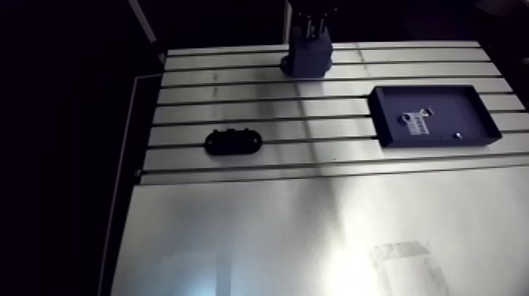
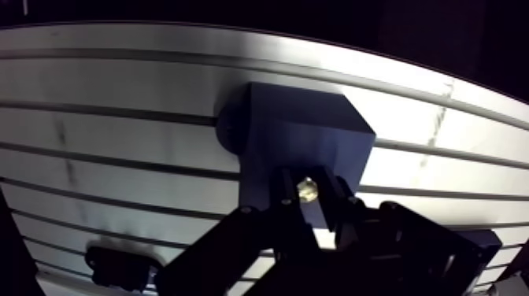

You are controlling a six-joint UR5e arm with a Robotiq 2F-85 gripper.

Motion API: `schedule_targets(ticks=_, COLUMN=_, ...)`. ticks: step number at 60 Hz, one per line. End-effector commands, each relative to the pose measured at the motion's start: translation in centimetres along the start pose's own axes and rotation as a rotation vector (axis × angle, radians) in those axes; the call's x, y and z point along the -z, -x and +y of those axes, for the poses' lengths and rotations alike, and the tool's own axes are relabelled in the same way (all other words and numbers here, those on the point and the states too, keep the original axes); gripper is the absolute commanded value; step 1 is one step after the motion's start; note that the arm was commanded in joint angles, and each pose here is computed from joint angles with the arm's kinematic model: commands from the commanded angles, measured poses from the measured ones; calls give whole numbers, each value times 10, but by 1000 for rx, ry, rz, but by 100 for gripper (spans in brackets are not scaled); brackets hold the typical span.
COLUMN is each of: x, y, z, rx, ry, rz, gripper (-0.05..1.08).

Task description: Pick up the M10 bolt and insert it into the hex recess until seated.

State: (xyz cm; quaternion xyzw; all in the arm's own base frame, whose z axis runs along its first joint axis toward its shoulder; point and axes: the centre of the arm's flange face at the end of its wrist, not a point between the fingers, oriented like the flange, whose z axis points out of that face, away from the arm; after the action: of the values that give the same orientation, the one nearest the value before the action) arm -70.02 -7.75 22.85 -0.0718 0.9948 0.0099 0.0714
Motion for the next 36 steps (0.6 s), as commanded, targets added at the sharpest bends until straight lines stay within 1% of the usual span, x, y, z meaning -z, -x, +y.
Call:
schedule_targets(ticks=1, x=-1, y=0, z=-1, rx=2, ry=-1, rz=-2, gripper=71)
schedule_targets(ticks=36, x=2, y=-1, z=0, rx=42, ry=3, rz=4, gripper=72)
